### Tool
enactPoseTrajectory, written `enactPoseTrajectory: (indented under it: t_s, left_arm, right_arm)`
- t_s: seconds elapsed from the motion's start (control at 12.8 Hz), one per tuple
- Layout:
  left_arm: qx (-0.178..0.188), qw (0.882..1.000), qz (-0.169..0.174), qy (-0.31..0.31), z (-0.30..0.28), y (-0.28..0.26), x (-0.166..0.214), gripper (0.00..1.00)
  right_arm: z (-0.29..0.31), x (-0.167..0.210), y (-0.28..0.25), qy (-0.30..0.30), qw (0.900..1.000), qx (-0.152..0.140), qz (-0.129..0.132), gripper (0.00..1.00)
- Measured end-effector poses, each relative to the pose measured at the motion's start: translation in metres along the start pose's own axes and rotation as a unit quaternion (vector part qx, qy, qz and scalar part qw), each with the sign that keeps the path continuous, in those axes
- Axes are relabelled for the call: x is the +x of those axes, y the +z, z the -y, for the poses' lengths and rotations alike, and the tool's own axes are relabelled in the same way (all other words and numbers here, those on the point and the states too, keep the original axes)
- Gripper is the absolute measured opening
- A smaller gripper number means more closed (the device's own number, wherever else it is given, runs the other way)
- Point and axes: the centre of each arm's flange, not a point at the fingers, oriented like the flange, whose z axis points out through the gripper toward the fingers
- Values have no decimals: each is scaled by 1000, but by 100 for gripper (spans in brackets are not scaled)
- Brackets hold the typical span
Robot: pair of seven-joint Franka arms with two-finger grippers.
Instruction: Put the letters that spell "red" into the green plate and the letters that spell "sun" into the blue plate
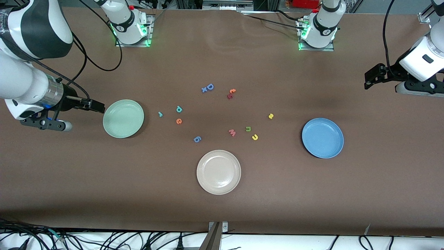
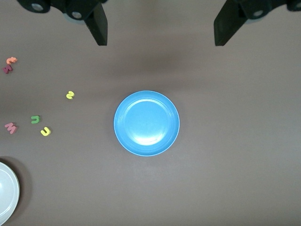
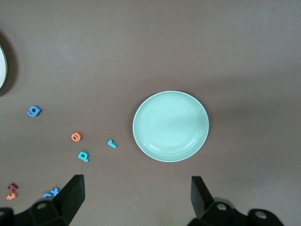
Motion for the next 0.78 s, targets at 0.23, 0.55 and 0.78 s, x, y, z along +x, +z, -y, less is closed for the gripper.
enactPoseTrajectory:
  t_s: [0.23, 0.55, 0.78]
  left_arm:
    - [0, 1000, 0, 2, -2, 0, 0, 100]
    - [0, 1000, 0, 3, -3, 0, 0, 100]
    - [0, 1000, 0, 3, -3, 0, 0, 100]
  right_arm:
    - [-1, -2, 2, 0, 1000, -4, 11, 100]
    - [-4, -2, 2, 3, 1000, -4, 12, 100]
    - [-6, -1, 2, 5, 1000, -5, 12, 100]
